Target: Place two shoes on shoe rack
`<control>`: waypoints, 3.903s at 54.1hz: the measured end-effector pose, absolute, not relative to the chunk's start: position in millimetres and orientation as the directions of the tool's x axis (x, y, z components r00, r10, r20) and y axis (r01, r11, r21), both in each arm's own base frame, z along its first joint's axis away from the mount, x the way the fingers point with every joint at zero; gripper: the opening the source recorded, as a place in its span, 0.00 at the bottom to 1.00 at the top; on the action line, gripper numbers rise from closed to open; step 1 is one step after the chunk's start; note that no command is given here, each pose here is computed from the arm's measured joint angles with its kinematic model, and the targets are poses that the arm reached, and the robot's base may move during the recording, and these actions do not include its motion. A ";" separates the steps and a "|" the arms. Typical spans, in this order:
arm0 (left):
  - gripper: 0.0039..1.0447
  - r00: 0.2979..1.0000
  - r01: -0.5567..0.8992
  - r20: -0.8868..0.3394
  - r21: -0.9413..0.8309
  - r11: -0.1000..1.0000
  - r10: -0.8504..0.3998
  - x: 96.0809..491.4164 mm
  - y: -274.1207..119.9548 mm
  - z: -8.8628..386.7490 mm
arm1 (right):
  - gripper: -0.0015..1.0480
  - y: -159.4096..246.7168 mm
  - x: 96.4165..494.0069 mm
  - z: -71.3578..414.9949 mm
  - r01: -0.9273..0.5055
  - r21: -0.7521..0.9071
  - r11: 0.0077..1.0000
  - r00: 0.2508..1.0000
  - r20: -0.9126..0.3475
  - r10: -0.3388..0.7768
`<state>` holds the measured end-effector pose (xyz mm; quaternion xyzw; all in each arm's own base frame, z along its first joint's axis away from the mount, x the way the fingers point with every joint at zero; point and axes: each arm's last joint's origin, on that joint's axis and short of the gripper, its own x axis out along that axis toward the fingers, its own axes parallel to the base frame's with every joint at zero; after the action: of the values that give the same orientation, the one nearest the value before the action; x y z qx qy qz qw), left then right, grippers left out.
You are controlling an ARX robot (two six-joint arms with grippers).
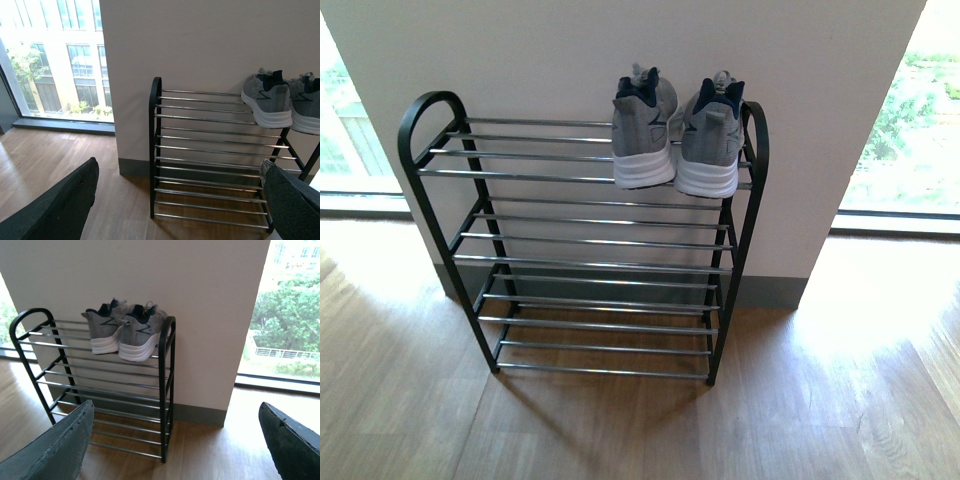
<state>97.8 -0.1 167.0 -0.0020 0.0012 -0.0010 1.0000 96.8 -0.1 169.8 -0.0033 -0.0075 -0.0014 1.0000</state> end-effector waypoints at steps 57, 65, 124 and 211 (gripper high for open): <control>0.91 1.000 0.002 -0.002 -0.004 1.000 -0.002 97.8 -0.1 167.0 | 0.91 -0.1 96.8 169.6 0.001 -0.007 1.000 1.000 0.014 -0.001; 0.91 1.000 0.002 -0.002 -0.004 1.000 -0.002 97.8 -0.1 167.0 | 0.91 -0.1 96.7 169.7 0.001 -0.007 1.000 1.000 0.014 -0.001; 0.91 1.000 0.002 -0.002 -0.004 1.000 -0.002 97.8 -0.2 167.0 | 0.91 -0.1 96.7 169.8 0.001 -0.007 1.000 1.000 0.015 -0.001; 0.91 1.000 0.001 -0.002 -0.004 1.000 -0.001 97.8 -0.1 167.0 | 0.91 -0.1 96.7 169.8 0.001 -0.007 1.000 1.000 0.015 -0.001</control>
<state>97.8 -0.1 167.0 -0.0020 0.0012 -0.0006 1.0000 96.7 -0.1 169.8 -0.0033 -0.0077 -0.0004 1.0000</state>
